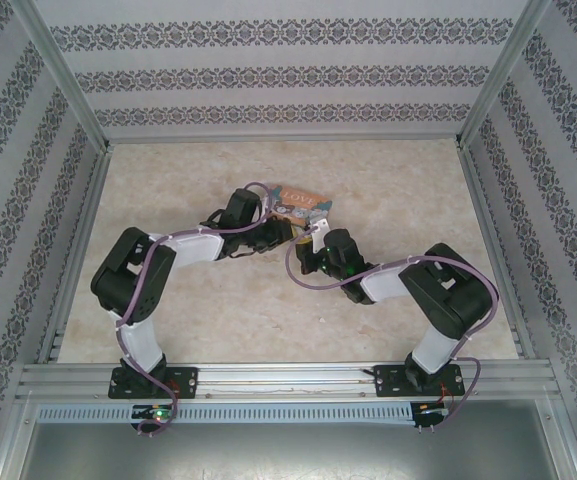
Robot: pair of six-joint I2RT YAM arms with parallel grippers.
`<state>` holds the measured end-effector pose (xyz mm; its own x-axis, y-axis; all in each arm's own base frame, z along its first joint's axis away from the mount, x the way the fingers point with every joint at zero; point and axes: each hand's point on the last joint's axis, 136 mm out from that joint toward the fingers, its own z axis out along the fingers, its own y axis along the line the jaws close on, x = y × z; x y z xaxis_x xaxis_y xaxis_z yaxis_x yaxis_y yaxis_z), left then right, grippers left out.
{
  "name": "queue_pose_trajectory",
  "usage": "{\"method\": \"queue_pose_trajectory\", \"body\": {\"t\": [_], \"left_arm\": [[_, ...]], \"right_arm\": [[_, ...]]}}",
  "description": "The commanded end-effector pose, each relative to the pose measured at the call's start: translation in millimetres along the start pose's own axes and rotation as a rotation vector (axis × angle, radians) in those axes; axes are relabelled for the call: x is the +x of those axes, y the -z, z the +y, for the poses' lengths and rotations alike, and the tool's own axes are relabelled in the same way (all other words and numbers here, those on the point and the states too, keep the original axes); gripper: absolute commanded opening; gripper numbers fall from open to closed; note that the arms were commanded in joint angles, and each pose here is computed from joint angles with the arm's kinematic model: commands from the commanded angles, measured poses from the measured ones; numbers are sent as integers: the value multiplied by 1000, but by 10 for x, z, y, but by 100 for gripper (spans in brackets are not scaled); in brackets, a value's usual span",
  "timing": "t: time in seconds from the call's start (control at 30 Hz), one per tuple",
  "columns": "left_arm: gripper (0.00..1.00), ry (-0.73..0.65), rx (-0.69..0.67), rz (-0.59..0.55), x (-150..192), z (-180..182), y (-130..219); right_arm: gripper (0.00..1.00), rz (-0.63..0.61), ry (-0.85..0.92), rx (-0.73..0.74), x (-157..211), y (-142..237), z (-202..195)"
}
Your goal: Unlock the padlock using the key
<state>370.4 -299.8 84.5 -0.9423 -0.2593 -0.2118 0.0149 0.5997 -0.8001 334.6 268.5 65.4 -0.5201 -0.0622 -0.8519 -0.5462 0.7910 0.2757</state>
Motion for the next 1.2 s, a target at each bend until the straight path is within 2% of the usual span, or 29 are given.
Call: {"method": "queue_pose_trajectory", "body": {"t": [0.0,0.43,0.57,0.87,1.17], "left_arm": [[6,-12,101,162,394,-190,-152],[16,-11,76,142,314,-21,-294],[27,-15,67,135,299,7,-281],[42,-27,37,105,268,59,-146],[48,-44,16,40,249,90,143]], "right_arm": [[0,-119,-5,-101,-283,4,185],[0,20,-69,-49,263,22,-92],[0,50,-95,-42,392,28,-137],[0,62,-130,-29,469,82,-183],[0,88,-165,-67,502,92,-115]]}}
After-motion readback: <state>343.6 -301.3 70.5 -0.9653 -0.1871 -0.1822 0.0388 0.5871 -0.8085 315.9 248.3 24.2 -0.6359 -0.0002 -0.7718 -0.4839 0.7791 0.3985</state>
